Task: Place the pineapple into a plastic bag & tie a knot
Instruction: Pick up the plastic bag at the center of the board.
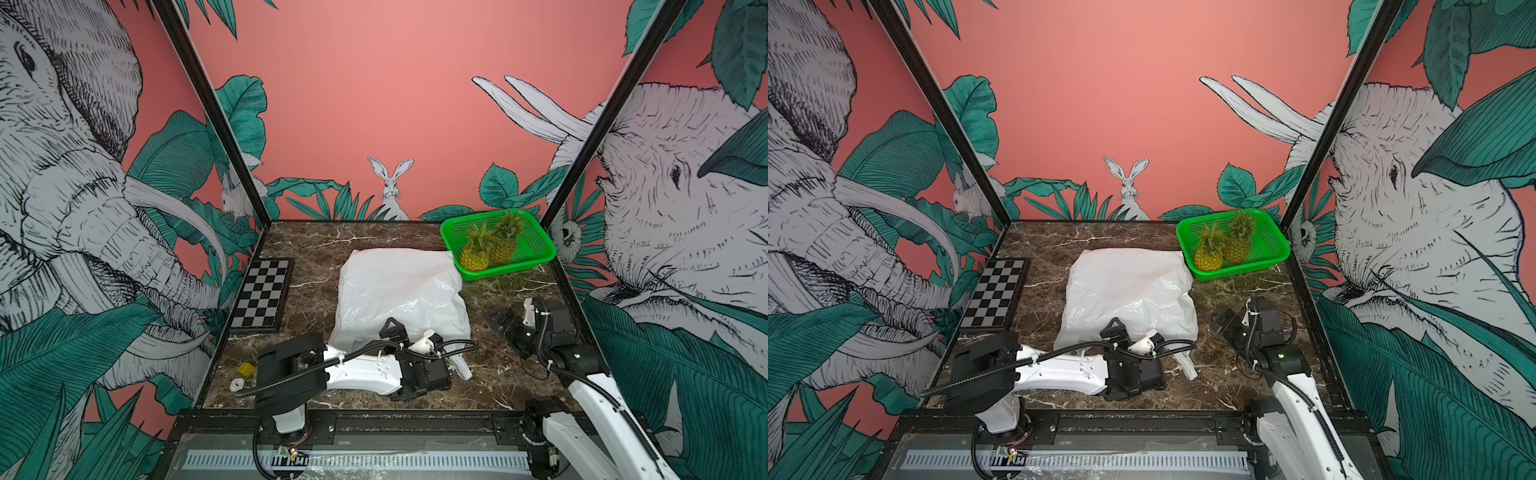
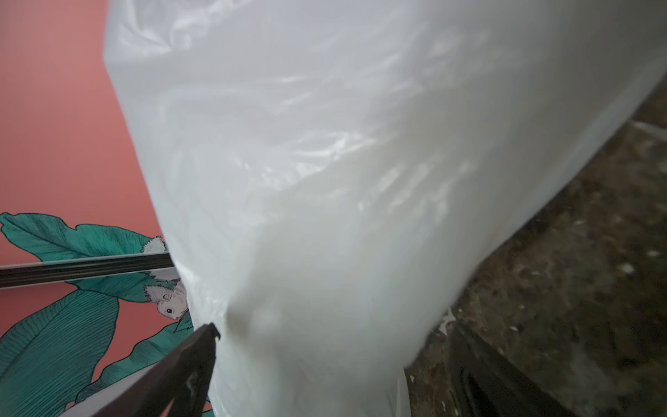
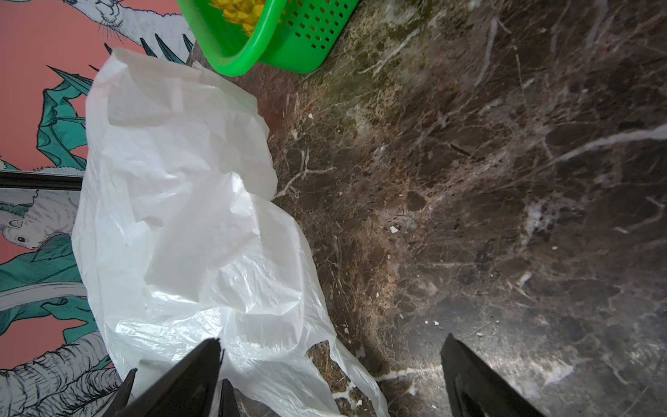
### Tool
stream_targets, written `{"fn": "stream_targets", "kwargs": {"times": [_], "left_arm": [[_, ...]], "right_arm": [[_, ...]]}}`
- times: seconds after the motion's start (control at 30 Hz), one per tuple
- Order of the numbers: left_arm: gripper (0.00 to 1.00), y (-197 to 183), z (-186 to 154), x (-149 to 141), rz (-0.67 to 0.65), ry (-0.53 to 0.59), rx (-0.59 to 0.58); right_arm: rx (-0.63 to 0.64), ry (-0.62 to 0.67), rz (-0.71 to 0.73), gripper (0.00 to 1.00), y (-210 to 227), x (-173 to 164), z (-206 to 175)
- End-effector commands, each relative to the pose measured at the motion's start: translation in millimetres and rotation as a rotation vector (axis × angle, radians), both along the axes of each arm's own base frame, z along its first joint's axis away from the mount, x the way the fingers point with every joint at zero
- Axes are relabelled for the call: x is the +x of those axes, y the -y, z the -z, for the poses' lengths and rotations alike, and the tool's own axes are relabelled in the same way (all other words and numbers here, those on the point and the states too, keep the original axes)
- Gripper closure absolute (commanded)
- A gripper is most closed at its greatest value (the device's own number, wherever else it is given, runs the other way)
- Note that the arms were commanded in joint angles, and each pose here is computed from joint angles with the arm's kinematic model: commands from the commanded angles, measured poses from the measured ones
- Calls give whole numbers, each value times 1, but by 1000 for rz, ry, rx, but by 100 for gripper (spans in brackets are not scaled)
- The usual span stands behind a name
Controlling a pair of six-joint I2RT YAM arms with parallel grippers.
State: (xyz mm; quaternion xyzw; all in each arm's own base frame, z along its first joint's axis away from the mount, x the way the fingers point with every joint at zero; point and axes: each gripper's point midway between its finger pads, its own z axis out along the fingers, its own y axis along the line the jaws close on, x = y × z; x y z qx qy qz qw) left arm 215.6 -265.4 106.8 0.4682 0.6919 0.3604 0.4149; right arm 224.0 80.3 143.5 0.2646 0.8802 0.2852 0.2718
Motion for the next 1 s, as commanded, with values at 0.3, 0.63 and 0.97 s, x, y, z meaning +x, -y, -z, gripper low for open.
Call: {"fn": "stream_targets", "kwargs": {"times": [0.3, 0.63, 0.97], "left_arm": [[93, 14, -36, 37, -5, 7, -116], [100, 18, -91, 54, -120, -119, -262], [100, 26, -145, 64, -244, -212, -460]], "right_arm": [[24, 61, -18, 14, -5, 1, -19], [189, 48, -92, 16, -28, -26, -29], [288, 55, -179, 18, -40, -78, -49]]}}
